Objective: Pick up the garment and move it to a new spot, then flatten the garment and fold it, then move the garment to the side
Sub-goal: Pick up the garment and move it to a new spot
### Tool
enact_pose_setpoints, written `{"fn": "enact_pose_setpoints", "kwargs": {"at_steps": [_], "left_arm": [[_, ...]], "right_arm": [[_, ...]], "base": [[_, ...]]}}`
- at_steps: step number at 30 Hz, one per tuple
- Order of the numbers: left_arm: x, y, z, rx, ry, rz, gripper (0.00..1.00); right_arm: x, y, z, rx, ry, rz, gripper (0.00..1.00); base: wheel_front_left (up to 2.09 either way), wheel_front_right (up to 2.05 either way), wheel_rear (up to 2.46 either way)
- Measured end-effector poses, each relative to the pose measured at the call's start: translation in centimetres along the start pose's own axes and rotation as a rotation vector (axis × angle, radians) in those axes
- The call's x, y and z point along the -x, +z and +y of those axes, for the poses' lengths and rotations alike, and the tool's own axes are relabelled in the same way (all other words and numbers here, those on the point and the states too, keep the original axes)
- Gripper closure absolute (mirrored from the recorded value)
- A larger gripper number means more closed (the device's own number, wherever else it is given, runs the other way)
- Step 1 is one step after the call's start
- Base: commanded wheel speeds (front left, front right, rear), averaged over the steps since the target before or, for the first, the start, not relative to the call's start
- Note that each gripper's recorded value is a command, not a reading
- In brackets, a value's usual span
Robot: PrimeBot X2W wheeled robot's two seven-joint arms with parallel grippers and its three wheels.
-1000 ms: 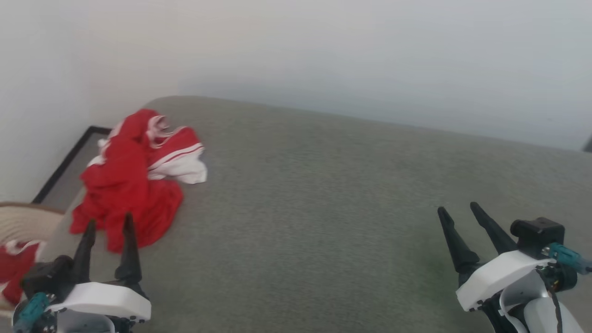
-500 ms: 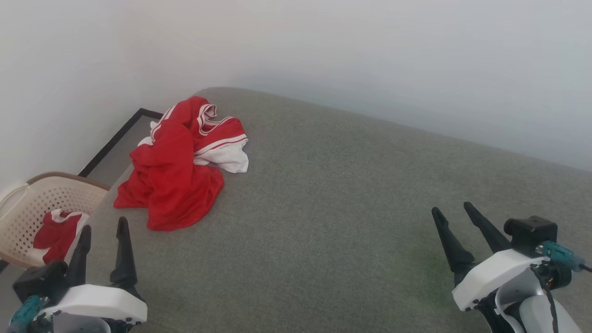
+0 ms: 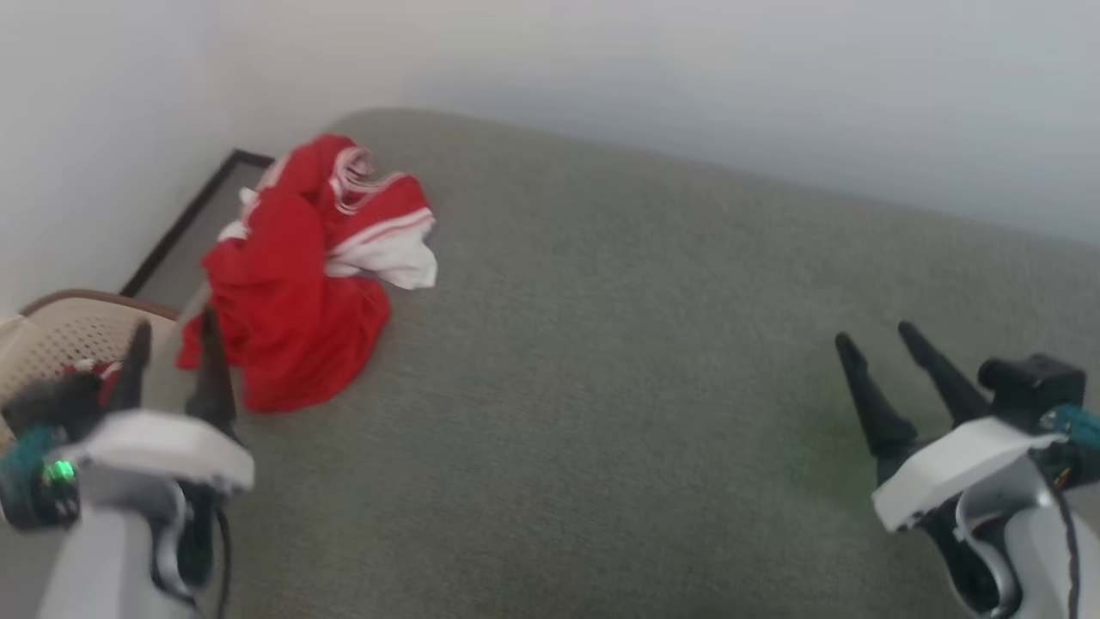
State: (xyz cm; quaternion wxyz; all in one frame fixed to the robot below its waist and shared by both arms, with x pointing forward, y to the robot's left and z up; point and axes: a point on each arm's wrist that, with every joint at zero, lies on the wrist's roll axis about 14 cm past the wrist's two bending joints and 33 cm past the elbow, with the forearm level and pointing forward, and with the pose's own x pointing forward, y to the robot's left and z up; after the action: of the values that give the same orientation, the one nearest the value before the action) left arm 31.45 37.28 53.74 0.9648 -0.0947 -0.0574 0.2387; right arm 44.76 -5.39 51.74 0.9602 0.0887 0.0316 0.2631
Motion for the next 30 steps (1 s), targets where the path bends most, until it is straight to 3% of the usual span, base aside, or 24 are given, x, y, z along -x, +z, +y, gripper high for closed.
{"fn": "enact_pose_setpoints", "kwargs": {"at_steps": [11,17,24,30], "left_arm": [[-10.9,-2.2,-3.1,-0.059,-0.035,0.100,0.00],[-15.4,-8.0,-4.6,-0.097,-0.016,0.267,0.00],[-16.4,-17.3,-4.4,-0.120,0.065,0.601,0.00],[-16.3,-21.2,-4.2,-0.113,0.112,0.816,0.00]], "right_arm": [[-1.5,-1.0,-5.6,0.020,-0.066,0.026,0.00],[-2.0,-3.0,-8.9,0.020,-0.107,0.060,0.00],[-1.9,-5.8,-11.6,0.019,-0.145,0.120,0.00],[-1.8,-7.1,-12.6,0.021,-0.159,0.157,0.00]], "base": [[0.00,0.00,0.00],[0.00,0.00,0.00],[0.00,0.00,0.00],[0.00,0.00,0.00]]}}
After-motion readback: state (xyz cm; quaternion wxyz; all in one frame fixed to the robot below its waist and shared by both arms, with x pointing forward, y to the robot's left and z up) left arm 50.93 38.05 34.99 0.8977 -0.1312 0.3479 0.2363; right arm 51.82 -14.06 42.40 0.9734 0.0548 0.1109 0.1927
